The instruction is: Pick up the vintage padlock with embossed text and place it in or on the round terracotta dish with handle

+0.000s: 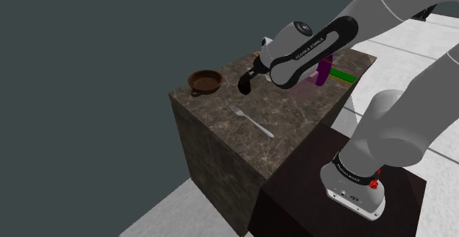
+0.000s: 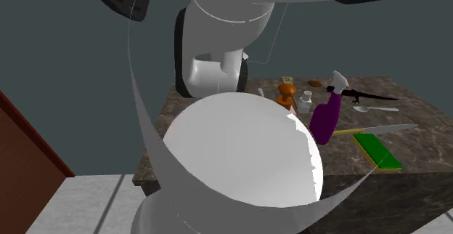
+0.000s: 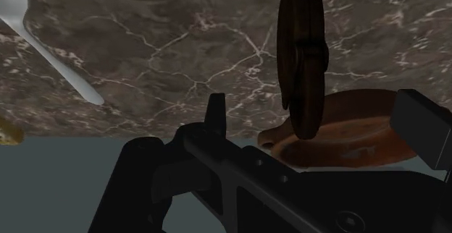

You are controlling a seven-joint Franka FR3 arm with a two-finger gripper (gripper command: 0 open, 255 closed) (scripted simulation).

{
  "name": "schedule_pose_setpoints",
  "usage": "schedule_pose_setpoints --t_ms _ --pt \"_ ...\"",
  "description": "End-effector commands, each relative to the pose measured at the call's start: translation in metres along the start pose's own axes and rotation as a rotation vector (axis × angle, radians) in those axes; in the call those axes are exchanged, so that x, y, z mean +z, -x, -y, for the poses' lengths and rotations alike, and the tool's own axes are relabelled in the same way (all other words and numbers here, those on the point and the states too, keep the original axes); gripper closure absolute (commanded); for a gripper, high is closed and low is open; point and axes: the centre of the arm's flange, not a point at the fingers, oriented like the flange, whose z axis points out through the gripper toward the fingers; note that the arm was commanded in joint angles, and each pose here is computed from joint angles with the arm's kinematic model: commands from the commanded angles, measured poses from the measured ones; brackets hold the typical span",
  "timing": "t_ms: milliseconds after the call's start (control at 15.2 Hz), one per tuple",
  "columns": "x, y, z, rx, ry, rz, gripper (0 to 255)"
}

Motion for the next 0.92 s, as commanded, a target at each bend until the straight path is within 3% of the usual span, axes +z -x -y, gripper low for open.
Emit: schedule_pose_setpoints --t_ms 0,594,660,858 --pt "0.0107 -0.0004 0.0005 -0.001 0.001 -0.002 0" --pt "0.019 -0.0004 0.0005 -0.001 0.001 -0.002 0" --pt "0.019 -0.0004 0.0005 -0.001 0.001 -0.002 255" --pt "0.019 -0.0004 0.0005 -0.001 0.001 -0.002 255"
